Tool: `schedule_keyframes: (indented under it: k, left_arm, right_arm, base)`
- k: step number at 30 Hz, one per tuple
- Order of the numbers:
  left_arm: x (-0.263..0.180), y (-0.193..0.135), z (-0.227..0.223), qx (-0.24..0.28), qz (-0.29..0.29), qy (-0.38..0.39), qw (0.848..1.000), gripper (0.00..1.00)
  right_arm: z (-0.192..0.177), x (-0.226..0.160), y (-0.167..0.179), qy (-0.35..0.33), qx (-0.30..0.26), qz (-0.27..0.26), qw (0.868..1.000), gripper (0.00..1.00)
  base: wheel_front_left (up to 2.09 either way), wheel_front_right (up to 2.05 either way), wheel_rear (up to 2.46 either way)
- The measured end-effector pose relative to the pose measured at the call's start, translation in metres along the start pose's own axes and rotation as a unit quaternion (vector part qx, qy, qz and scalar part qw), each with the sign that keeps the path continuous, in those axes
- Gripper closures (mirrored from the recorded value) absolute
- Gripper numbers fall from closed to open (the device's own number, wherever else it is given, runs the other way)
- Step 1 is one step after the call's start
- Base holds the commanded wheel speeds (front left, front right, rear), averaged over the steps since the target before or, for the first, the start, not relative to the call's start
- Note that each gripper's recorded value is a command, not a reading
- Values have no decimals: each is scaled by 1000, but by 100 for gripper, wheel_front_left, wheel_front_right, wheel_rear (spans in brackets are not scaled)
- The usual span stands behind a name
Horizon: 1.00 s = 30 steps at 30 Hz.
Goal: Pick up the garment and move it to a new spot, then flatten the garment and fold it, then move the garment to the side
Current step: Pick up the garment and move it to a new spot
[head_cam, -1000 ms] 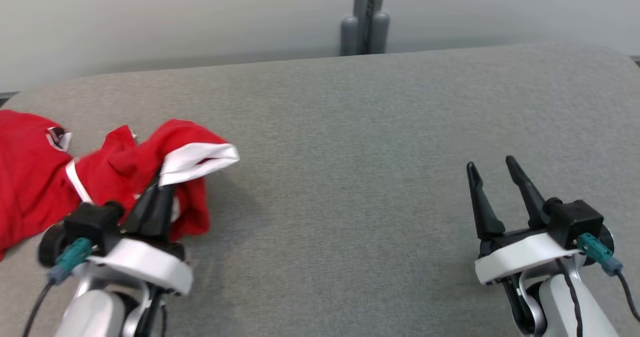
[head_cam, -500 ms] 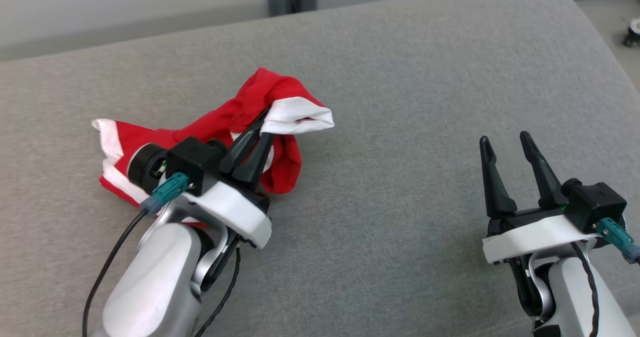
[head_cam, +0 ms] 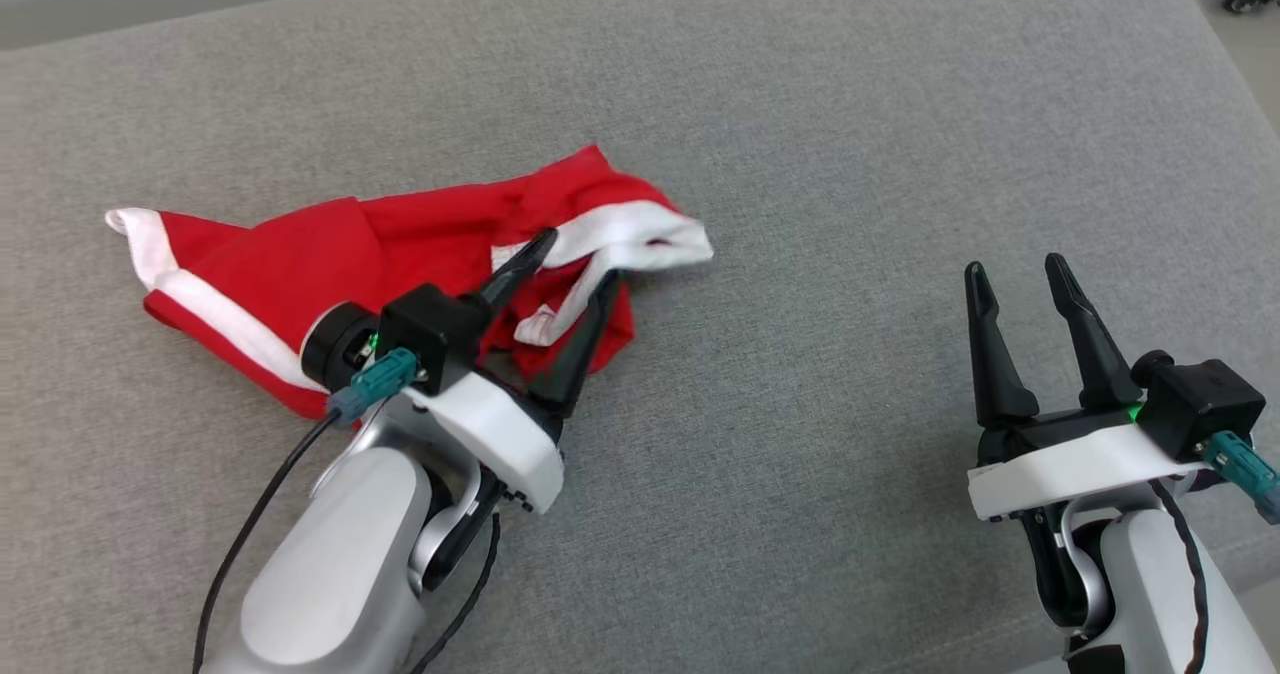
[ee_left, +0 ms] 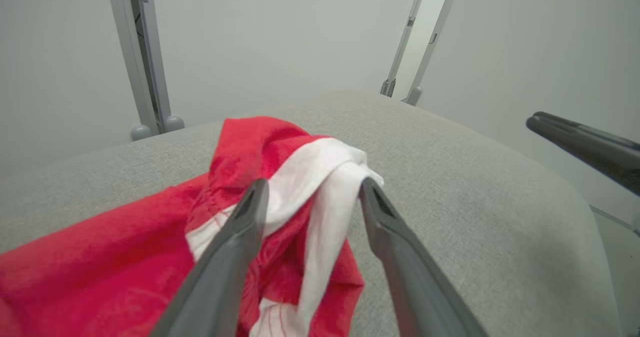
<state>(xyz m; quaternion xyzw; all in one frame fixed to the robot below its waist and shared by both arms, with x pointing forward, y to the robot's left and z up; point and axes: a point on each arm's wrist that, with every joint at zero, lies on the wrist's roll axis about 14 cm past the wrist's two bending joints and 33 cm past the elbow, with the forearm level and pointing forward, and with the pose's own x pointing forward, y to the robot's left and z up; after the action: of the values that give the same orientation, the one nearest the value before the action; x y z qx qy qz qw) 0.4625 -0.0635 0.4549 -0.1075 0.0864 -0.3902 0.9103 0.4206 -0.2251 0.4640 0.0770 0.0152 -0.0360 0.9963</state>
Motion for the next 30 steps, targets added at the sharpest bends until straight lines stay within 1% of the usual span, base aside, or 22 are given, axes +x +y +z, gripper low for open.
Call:
schedule_keyframes:
  k: [5,8,11,15,22,25,26,30]
  left_arm:
    - [-27,14,1,2,36,-14,999,0]
    - [-48,32,11,11,80,-35,996,0]
    - [-71,56,22,13,136,-54,989,0]
    - [-105,87,39,14,208,-86,974,0]
    - [-173,128,56,9,321,-123,939,0]
    - [-201,137,59,15,353,-128,927,0]
    - [-201,137,59,15,353,-128,927,0]
    - [-233,144,64,26,386,-134,912,0]
  right_arm:
    - [4,3,13,-6,1,18,1000,0]
    - [6,5,24,-10,1,33,999,0]
    - [8,8,36,-13,-1,50,999,0]
    - [8,11,53,-15,-4,74,997,0]
    - [12,13,79,-20,-3,107,994,0]
    - [12,9,87,-19,-1,118,993,0]
    - [12,9,87,-19,-1,118,993,0]
    - [14,3,96,-21,-1,131,991,0]
  base:
    - [0,0,0]
    - [0,0,0]
    - [0,0,0]
    - [0,0,0]
    - [0,0,0]
    - [0,0,0]
    - [0,0,0]
    - [0,0,0]
